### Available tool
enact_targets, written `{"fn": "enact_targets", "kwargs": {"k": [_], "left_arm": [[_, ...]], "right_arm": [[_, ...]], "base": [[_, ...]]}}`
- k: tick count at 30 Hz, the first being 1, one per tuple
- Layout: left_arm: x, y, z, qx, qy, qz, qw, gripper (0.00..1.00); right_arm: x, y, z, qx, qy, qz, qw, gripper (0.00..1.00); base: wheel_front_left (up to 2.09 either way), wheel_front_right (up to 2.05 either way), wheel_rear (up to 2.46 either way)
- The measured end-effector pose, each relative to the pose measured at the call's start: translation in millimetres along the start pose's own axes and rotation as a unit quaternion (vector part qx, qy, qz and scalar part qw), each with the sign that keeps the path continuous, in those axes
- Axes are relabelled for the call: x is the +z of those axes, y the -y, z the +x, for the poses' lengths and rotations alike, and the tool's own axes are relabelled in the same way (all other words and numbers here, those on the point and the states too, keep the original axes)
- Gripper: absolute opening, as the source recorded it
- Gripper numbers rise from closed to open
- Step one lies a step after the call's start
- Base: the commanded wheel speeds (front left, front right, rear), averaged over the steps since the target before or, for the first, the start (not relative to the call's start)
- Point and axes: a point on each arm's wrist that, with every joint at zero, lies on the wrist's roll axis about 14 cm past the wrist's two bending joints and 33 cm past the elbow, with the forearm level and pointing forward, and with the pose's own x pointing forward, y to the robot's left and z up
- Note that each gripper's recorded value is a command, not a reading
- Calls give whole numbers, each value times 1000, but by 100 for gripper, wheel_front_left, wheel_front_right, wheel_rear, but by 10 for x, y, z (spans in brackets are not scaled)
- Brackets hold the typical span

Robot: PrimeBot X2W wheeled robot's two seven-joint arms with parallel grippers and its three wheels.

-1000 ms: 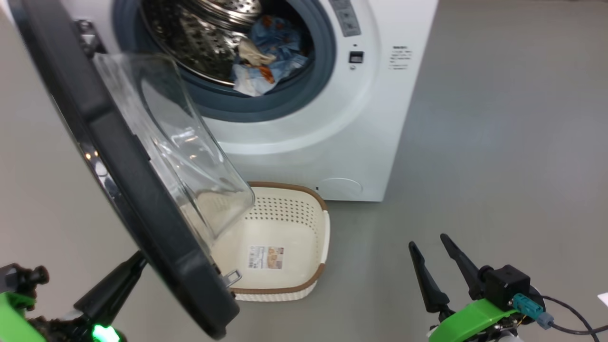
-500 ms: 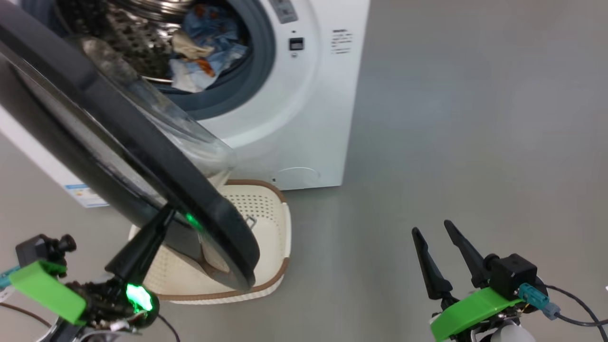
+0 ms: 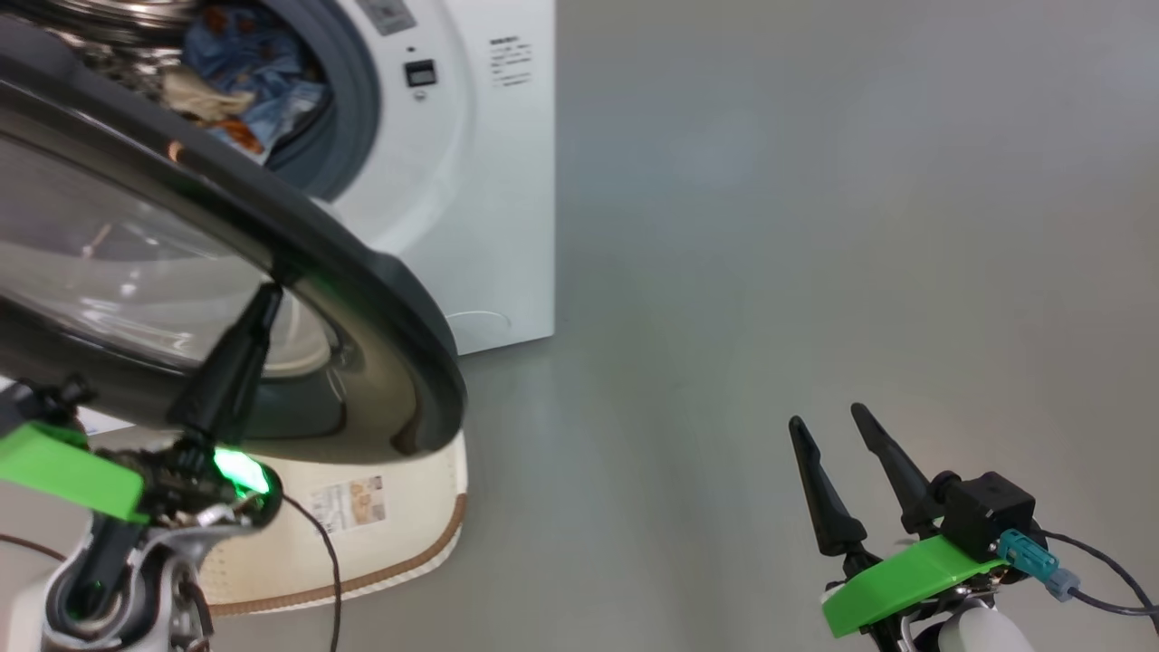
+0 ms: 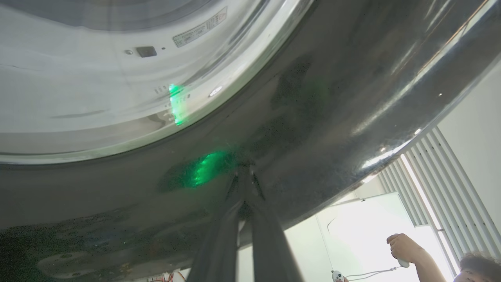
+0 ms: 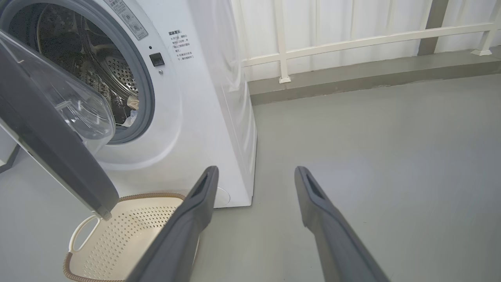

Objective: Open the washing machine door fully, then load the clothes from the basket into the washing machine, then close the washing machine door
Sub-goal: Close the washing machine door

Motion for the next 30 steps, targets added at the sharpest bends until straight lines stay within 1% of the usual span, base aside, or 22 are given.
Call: {"fn": "enact_targets", "kwargs": {"k": [8,14,20,22,30], "left_arm": [[60,-41,308,-9,6,-5,1000,0],[92,-58,377,-9,11,-5,1000,0],[190,2,310,-10,34,5,999,0],[262,48,238,-11,58,9,998,0],[306,6,-179,19,111,21,993,0]], "right_arm": [[13,169,-58,-26,0,-5,1000,100],[3,205,-70,-31,-2,-6,999,100],[42,172,-57,-26,5,-3,1000,100],[74,136,-53,-21,10,-1,1000,100],[174,3,-57,-1,25,3,1000,100]], "base": [[0,0,0],[0,0,0],[0,0,0],[0,0,0],[0,0,0]]}}
